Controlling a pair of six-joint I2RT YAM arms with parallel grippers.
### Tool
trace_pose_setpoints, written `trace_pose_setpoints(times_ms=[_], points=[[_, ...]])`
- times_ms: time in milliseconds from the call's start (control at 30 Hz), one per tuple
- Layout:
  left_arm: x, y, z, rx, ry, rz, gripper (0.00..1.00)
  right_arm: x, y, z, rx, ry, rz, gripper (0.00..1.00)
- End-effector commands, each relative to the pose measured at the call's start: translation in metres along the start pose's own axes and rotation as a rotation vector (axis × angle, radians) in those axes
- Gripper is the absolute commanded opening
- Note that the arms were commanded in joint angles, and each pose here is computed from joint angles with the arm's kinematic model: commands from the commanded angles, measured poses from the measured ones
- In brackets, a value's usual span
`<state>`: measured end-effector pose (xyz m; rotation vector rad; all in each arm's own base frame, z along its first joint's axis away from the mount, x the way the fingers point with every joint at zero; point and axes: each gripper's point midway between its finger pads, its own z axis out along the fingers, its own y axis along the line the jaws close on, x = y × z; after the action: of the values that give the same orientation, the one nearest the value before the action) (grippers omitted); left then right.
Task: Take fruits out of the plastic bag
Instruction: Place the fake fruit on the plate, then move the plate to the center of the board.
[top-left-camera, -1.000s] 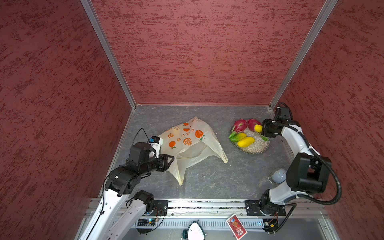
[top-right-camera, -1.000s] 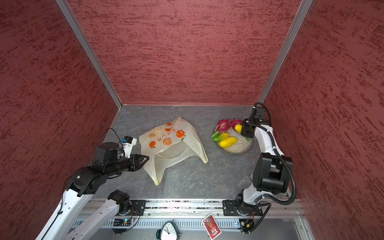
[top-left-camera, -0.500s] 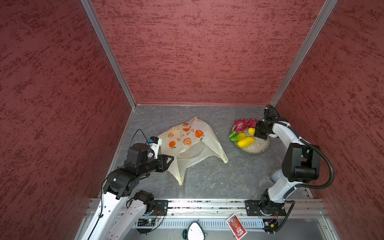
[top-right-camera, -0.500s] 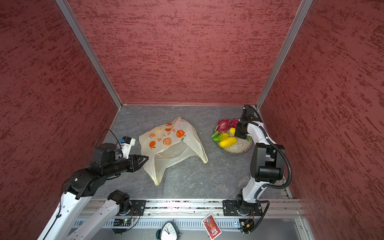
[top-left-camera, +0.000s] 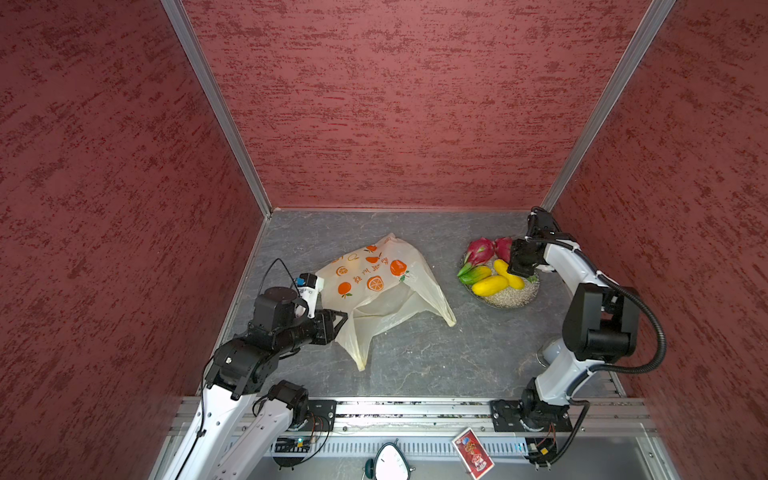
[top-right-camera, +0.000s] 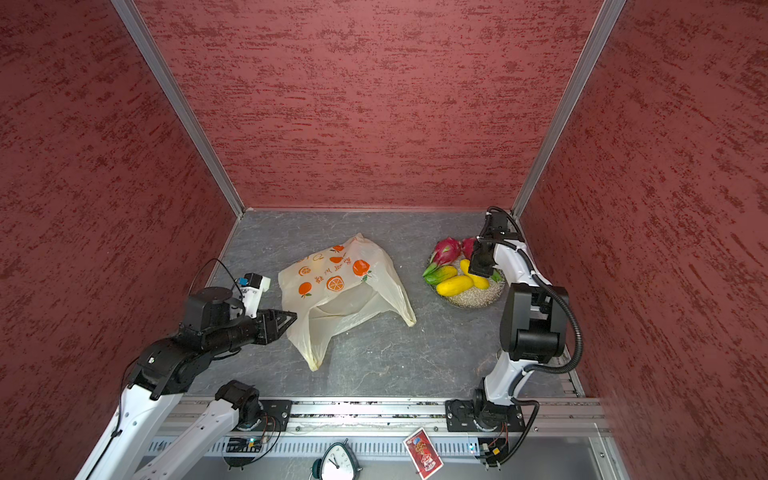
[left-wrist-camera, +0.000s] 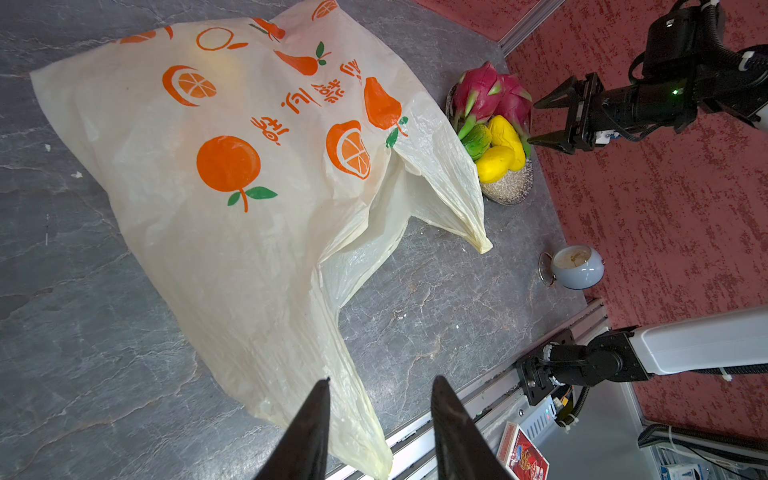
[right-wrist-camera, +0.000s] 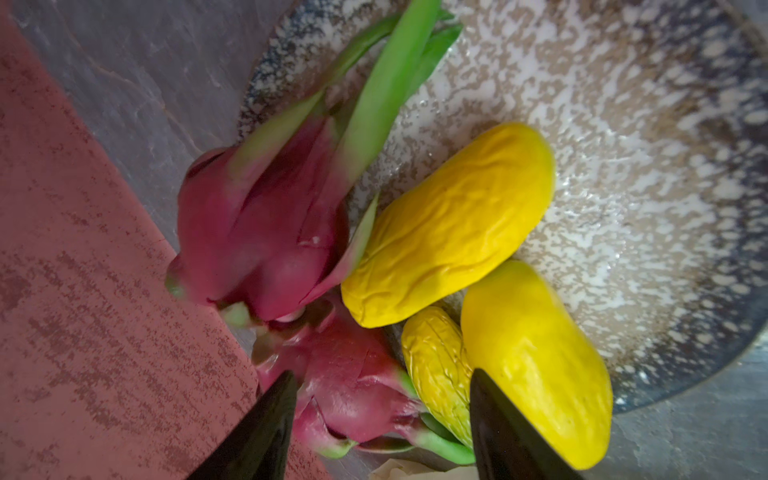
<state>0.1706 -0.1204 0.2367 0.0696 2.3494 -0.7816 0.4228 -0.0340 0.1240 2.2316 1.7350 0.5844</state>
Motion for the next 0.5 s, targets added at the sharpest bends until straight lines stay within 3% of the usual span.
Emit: trace_pose_setpoints(times_ms=[0, 167, 267, 467], points=[[0.000, -0.002, -0.001, 0.014, -0.007, 0.015, 0.41, -0.012, 0.015, -0.042, -0.087, -0.060, -0.133, 0.66], [0.000, -0.002, 0.000, 0.011, -0.003, 0.016, 0.41, -0.071, 0.012, -0.081, -0.042, -0.210, -0.422, 0.64], [0.000, -0.002, 0.000, 0.010, -0.001, 0.016, 0.41, -0.114, -0.002, -0.086, 0.038, -0.282, -0.546, 0.62], [-0.001, -0.003, -0.004, 0.014, -0.023, 0.022, 0.41, -0.157, -0.038, -0.044, 0.126, -0.194, -0.609, 0.54]])
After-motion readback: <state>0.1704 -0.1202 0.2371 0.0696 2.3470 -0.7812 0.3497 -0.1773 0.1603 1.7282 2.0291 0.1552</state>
